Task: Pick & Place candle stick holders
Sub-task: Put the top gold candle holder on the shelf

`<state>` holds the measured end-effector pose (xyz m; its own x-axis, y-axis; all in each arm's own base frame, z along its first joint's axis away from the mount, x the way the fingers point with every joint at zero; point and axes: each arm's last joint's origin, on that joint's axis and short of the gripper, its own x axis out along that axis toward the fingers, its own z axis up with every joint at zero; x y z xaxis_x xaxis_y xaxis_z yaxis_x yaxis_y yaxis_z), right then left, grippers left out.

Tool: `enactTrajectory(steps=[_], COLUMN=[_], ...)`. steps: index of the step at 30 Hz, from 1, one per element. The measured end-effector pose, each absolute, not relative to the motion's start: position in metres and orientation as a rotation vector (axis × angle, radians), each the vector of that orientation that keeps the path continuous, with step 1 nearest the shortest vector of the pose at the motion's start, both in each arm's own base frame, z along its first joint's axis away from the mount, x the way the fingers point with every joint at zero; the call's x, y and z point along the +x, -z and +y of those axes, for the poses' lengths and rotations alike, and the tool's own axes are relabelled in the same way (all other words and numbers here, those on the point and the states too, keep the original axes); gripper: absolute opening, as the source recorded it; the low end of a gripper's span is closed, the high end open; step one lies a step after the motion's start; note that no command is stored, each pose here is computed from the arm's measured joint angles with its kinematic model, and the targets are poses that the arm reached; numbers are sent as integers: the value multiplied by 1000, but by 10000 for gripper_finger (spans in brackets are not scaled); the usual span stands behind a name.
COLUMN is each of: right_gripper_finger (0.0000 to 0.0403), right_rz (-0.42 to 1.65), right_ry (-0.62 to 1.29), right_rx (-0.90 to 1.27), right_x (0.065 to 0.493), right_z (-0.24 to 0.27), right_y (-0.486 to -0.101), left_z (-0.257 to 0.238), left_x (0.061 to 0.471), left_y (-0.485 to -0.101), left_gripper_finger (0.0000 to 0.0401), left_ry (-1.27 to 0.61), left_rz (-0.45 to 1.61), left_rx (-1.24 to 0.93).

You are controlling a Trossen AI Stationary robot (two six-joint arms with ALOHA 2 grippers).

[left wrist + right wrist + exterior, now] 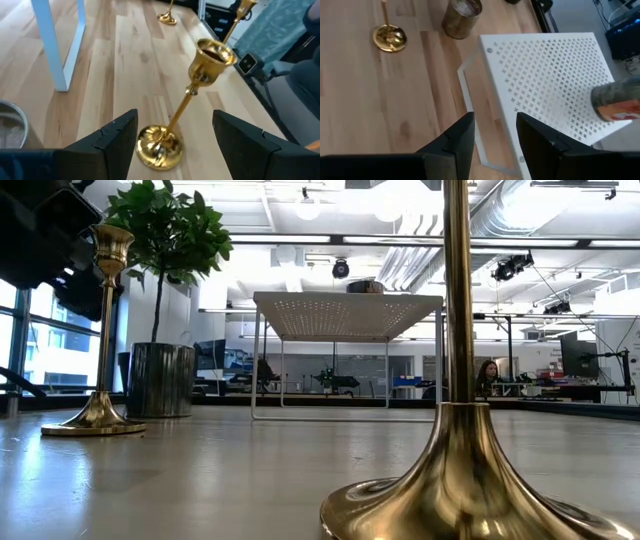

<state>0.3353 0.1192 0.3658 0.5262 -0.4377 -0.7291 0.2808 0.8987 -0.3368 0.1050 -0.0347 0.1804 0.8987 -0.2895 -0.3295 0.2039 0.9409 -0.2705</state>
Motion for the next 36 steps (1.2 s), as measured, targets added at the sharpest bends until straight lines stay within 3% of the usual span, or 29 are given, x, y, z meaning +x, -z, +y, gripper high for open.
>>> enactTrajectory(steps=[20,36], right_gripper_finger=[140,140], right_rz=[878,878], right_ry=[432,424], right_rx=[-181,-183], right_x=[334,333], right_z=[130,132], right_y=[-367,-368], left_z=[-46,-52], left_x=[135,148], left_y=[-162,-162], left_gripper_finger=[253,253], left_ry=[263,300], left_rz=[530,491], left_rx=[-285,-358])
